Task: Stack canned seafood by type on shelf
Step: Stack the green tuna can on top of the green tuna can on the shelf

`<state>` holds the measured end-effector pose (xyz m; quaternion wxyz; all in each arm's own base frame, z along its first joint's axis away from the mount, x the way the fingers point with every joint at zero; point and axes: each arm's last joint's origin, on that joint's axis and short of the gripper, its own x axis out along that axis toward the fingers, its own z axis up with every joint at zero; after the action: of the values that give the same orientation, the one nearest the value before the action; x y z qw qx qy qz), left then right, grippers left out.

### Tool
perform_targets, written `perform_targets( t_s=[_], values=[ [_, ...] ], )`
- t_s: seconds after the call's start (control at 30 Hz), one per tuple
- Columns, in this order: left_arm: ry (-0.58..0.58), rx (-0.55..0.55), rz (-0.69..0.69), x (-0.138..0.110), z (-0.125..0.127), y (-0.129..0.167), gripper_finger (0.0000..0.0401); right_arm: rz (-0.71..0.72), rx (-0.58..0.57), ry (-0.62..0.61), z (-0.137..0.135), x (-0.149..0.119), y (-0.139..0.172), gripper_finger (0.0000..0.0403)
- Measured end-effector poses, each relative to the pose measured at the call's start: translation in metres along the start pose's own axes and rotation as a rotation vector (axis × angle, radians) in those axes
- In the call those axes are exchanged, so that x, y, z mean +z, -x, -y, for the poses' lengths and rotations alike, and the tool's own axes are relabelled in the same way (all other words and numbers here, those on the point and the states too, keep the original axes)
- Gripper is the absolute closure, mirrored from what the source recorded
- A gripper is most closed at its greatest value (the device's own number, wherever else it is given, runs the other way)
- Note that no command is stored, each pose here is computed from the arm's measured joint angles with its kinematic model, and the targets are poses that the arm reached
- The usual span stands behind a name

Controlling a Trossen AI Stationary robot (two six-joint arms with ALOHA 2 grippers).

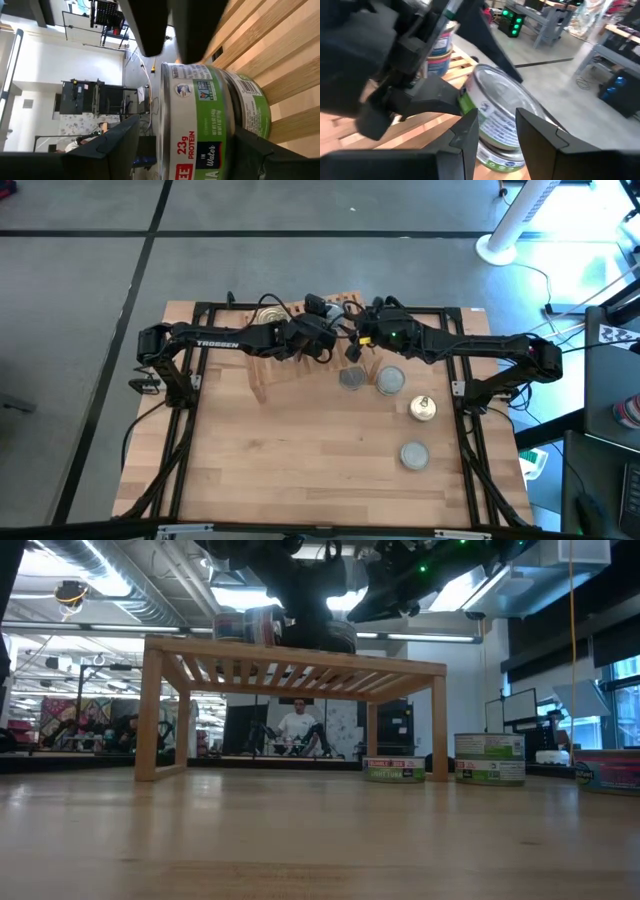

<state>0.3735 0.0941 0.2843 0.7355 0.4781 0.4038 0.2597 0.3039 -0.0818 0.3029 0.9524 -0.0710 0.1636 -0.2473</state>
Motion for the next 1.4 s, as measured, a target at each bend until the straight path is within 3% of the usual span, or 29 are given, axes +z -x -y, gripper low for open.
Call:
perform_targets(
  t_s=[0.13, 0.33, 0.5, 0.87, 1.4],
  values=[
    [0.010, 0.000, -0.001, -0.001, -0.001, -0.001, 0.0164, 0.048, 0.077, -0.009, -0.002, 0.004, 0.000, 0.0272],
    [0.011, 0.000, 0.002, 0.000, 0.000, 0.000, 0.0164, 0.059, 0.076, -0.010, -0.003, 0.004, -0.002, 0.0272],
    [-0.001, 0.000, 0.021, 0.005, 0.002, 0.004, 0.0164, 0.026, 0.080, 0.057, -0.007, -0.003, -0.011, 0.0272],
    [-0.003, -0.001, 0.025, 0.006, 0.003, 0.005, 0.0164, 0.002, -0.011, 0.071, -0.006, -0.008, -0.017, 0.0272],
    [-0.017, -0.009, 0.062, 0.016, 0.009, 0.015, 0.0164, 0.017, -0.017, 0.068, -0.006, -0.006, -0.017, 0.0272]
  ],
)
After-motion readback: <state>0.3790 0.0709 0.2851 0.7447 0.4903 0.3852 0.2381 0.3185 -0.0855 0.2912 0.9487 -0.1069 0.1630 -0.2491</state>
